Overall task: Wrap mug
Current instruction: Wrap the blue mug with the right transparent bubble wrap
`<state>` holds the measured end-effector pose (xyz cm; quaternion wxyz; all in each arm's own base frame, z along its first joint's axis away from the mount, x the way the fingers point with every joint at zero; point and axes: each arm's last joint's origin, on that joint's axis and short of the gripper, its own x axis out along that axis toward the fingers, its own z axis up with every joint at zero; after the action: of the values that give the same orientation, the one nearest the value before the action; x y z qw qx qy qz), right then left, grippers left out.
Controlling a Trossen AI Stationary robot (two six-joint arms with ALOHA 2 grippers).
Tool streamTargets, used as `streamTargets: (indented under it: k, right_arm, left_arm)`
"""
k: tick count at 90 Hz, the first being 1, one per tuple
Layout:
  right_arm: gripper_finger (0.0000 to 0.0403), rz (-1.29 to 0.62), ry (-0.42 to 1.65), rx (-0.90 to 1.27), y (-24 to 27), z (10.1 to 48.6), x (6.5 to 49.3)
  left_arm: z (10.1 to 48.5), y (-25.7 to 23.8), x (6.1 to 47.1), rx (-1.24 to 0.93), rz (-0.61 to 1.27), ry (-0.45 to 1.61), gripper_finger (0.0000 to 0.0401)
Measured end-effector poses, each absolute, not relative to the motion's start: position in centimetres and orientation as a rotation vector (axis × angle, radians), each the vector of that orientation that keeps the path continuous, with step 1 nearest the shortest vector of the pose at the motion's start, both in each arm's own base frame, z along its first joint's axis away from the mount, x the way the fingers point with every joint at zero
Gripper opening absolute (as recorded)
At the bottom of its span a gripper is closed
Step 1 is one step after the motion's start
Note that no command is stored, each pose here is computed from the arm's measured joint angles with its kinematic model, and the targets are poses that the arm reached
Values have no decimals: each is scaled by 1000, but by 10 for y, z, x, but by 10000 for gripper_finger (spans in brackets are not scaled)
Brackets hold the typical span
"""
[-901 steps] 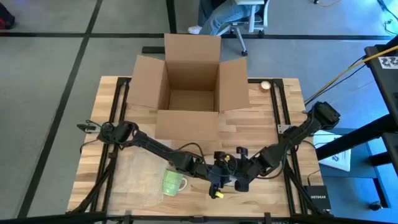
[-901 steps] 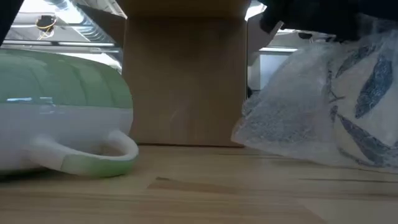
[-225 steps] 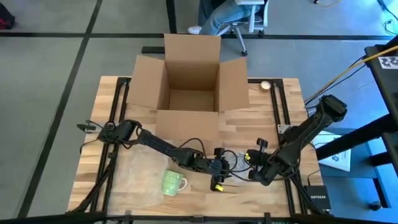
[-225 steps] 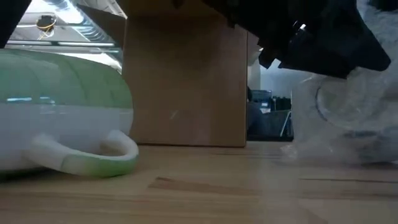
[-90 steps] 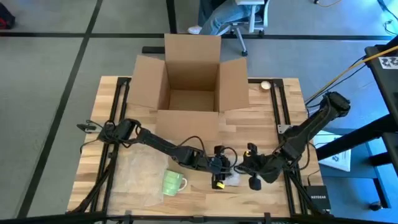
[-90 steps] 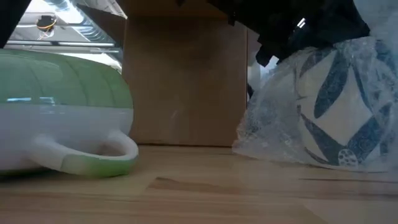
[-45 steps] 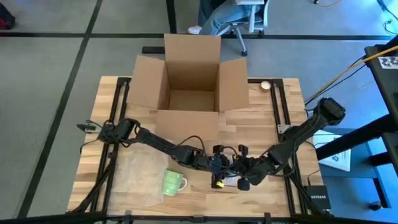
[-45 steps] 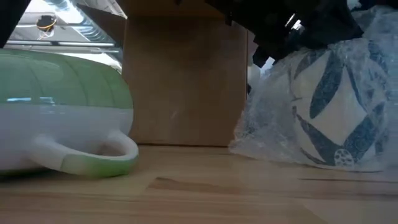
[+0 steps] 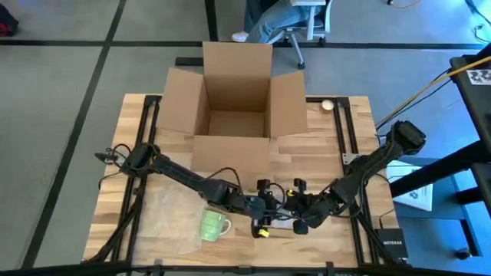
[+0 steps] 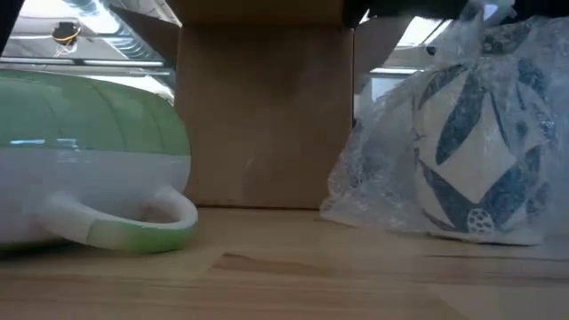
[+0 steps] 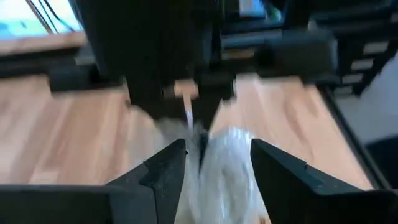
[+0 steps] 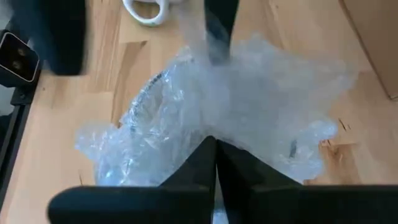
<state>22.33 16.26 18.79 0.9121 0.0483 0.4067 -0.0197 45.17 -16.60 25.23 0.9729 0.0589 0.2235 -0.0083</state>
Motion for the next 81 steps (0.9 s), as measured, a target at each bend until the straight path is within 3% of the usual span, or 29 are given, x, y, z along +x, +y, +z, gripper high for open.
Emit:
streamTargets:
  k: [20,46,81]
  right_arm:
    - [1,-37,840,89,163,188,223]
    - [1,-29,845,90,165,192,225]
    - [1,-9,952,-3,172,260,233]
  left_arm:
    - [212,-160,463,121,-2,566,144]
    - [192,-156,464,77,38,658,11]
    - [189,-156,465,75,29,666,1]
